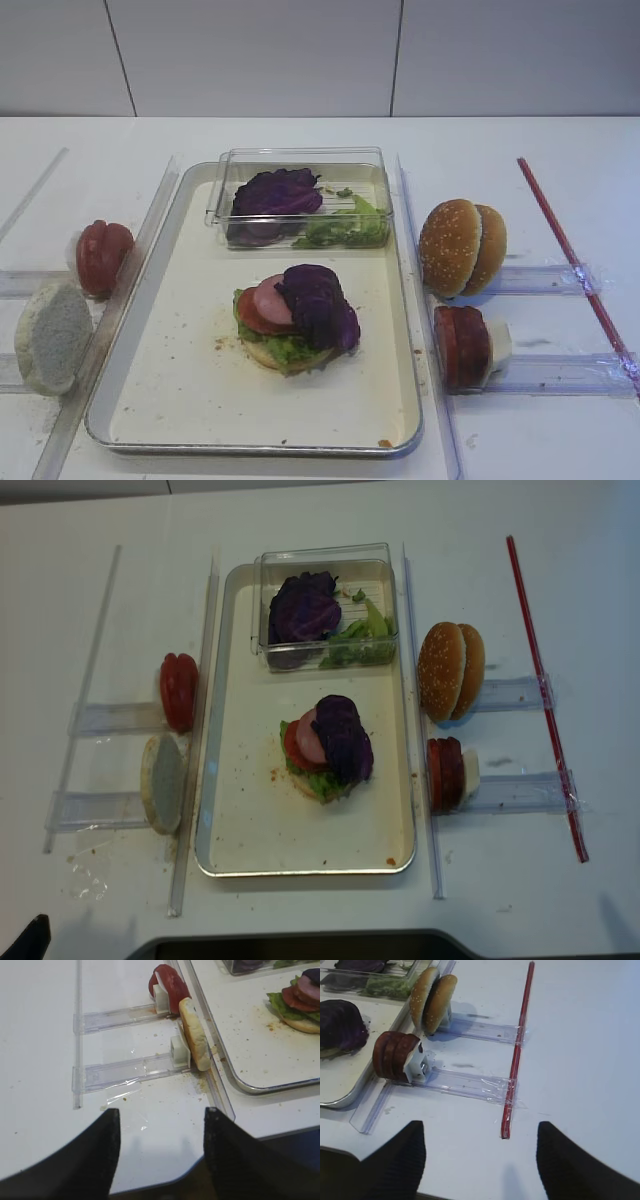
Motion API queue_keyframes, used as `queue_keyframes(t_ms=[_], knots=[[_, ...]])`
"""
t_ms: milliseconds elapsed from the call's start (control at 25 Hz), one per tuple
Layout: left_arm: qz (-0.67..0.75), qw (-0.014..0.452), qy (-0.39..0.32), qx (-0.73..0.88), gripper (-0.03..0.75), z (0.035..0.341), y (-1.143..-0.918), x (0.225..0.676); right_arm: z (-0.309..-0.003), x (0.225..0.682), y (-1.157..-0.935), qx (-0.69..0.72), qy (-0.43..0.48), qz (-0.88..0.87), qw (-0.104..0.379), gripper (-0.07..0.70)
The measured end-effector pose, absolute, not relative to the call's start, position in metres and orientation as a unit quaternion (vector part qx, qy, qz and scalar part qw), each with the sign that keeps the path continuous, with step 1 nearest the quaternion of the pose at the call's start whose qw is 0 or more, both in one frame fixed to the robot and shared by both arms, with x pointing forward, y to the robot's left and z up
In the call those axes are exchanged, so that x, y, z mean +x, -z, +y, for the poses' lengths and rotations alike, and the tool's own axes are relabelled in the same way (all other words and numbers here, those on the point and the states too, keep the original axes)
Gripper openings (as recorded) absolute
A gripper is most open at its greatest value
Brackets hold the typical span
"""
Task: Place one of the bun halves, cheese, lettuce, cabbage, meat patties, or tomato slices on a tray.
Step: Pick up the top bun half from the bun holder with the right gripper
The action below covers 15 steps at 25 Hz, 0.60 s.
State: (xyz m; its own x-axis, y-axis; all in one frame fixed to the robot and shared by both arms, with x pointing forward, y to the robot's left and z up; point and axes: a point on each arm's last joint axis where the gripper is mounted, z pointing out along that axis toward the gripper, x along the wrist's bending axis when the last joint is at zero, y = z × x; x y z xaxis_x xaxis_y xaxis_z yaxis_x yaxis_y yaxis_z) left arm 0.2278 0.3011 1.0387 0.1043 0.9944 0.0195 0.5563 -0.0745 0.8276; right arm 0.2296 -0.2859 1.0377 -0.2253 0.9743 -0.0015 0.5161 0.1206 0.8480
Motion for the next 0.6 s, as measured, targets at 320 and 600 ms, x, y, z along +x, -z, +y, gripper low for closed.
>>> queue_keyframes(t_ms=[320, 600], knots=[[0.588, 0.342, -0.32, 0.66, 0.358, 0.3011, -1.0387, 0.2278, -0.2839, 0.2293, -1.038, 0.542, -0.388, 0.685, 0.294, 0.502], [0.588, 0.342, -0.32, 0.66, 0.358, 0.3011, -1.0387, 0.2278, -0.2836, 0.2339, -1.0384, 0.548, -0.379, 0.69, 0.284, 0.502]])
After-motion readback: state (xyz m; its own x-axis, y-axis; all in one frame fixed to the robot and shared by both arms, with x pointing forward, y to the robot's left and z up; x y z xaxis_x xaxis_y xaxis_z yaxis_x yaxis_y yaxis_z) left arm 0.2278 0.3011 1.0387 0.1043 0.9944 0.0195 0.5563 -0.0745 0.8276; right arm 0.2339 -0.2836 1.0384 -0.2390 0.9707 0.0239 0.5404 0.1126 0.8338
